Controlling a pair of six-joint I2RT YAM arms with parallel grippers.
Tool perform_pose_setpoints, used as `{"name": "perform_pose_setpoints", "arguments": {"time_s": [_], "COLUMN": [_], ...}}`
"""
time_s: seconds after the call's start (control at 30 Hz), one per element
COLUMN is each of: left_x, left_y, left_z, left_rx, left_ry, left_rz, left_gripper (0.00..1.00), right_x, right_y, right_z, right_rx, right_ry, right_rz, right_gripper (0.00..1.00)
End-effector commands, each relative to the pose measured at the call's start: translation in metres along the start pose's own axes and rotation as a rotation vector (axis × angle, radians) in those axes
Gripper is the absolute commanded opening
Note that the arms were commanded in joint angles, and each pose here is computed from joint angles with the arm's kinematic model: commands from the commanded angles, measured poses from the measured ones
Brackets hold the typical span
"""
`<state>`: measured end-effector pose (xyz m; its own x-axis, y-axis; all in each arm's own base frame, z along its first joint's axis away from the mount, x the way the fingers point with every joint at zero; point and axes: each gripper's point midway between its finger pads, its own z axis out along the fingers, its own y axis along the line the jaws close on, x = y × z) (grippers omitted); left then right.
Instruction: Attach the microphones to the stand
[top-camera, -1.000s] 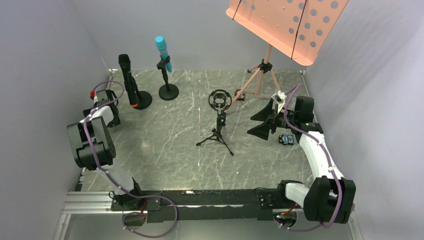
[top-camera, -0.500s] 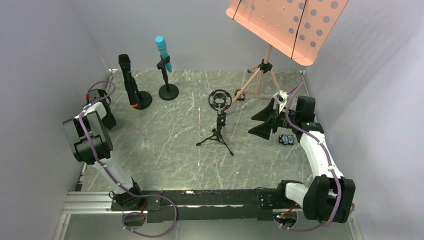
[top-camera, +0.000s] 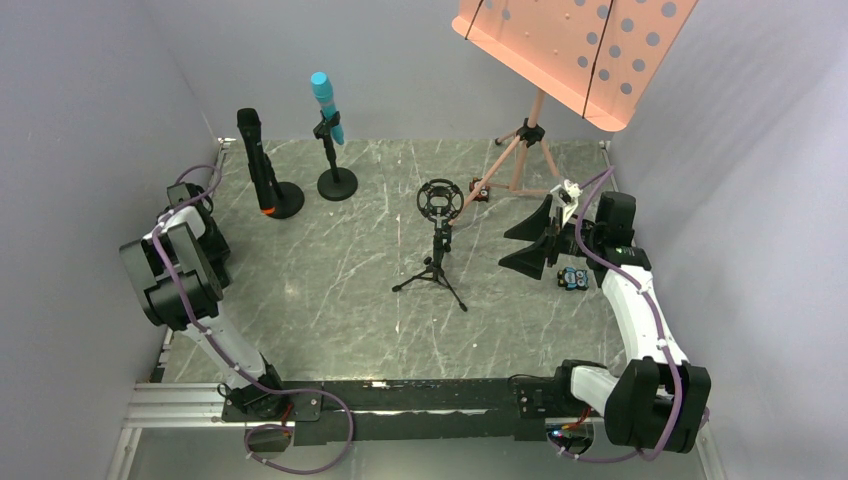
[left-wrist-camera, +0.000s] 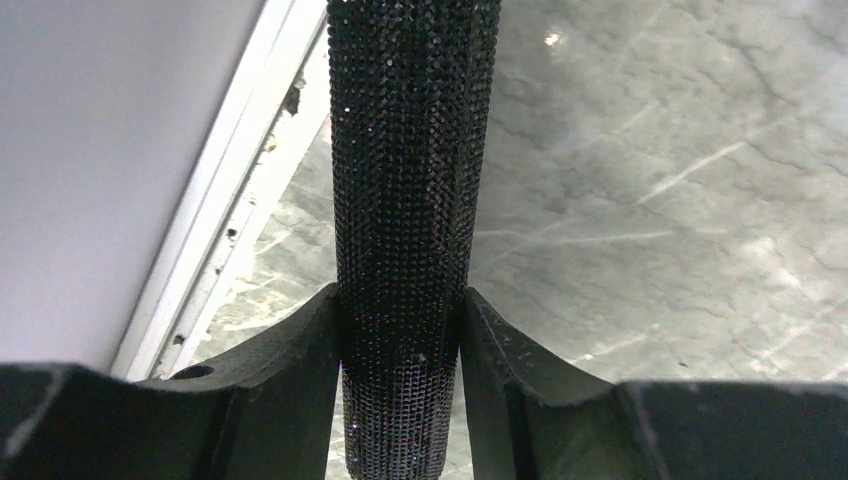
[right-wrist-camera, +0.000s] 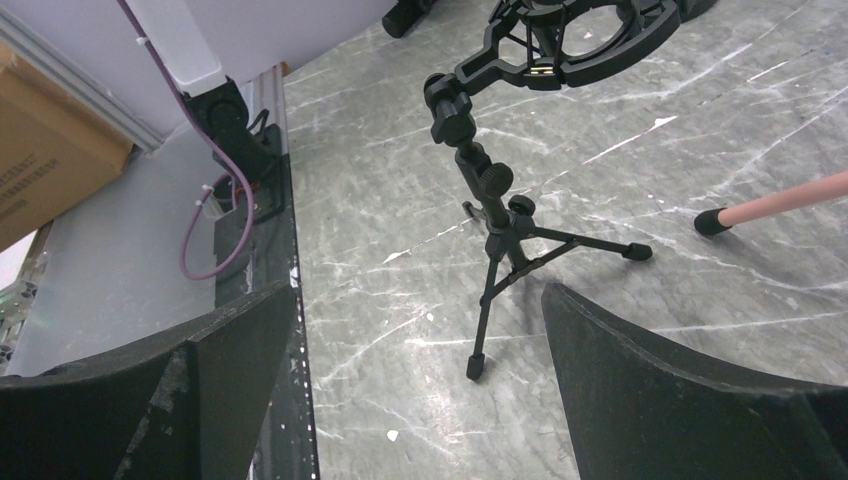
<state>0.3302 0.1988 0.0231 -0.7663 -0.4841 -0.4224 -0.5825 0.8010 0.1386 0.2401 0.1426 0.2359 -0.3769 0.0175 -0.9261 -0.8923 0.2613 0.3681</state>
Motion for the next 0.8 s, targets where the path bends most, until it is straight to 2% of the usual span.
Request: {"name": "perform_pose_setpoints", "arguments": {"time_s": [0.0, 0.17, 0.2, 0.27, 0.33, 0.5, 0.6, 0.7, 0.77], "left_x": [0.025, 0.045, 0.046, 0.044, 0.040, 0.031, 0.025, 0.020, 0.017], "left_y": [-0.041, -0.061, -0.062, -0.061, -0.057, -0.056, -0.055, -0.053, -0.053], "left_z": [-0.009, -0.011, -0.012, -0.013, -0.012, -0.004, -0.002, -0.003, -0.007], "left_rx": [0.182, 0.247, 0.250, 0.238, 0.219, 0.234, 0.229, 0.233, 0.246], "left_ry": [0.072, 0.113, 0.114, 0.113, 0.115, 0.139, 0.143, 0.130, 0.115], "left_rz": [0.045, 0.063, 0.062, 0.061, 0.062, 0.046, 0.060, 0.054, 0.051], "left_gripper": [0.35, 0.36, 0.38, 0.53, 0.65, 0.68, 0.64, 0.45, 0.25], "right_x": [-0.010, -0.010, -0.010, -0.011, -0.011, -0.012, -0.012, -0.012, -0.012], "right_y": [0.009, 0.011, 0.011, 0.012, 0.014, 0.016, 0.015, 0.015, 0.014], "right_z": [-0.001, -0.002, -0.002, -0.002, -0.002, -0.002, -0.003, -0.003, -0.003], "right_rx": [-0.034, -0.041, -0.042, -0.044, -0.046, -0.053, -0.050, -0.048, -0.046], "right_ry": [-0.020, -0.021, -0.021, -0.022, -0.022, -0.022, -0.021, -0.021, -0.021], "right_rz": [-0.070, -0.073, -0.073, -0.076, -0.082, -0.086, -0.085, -0.088, -0.086], "right_gripper": [1.00, 1.00, 1.00, 1.00, 1.00, 1.00, 1.00, 1.00, 1.00]}}
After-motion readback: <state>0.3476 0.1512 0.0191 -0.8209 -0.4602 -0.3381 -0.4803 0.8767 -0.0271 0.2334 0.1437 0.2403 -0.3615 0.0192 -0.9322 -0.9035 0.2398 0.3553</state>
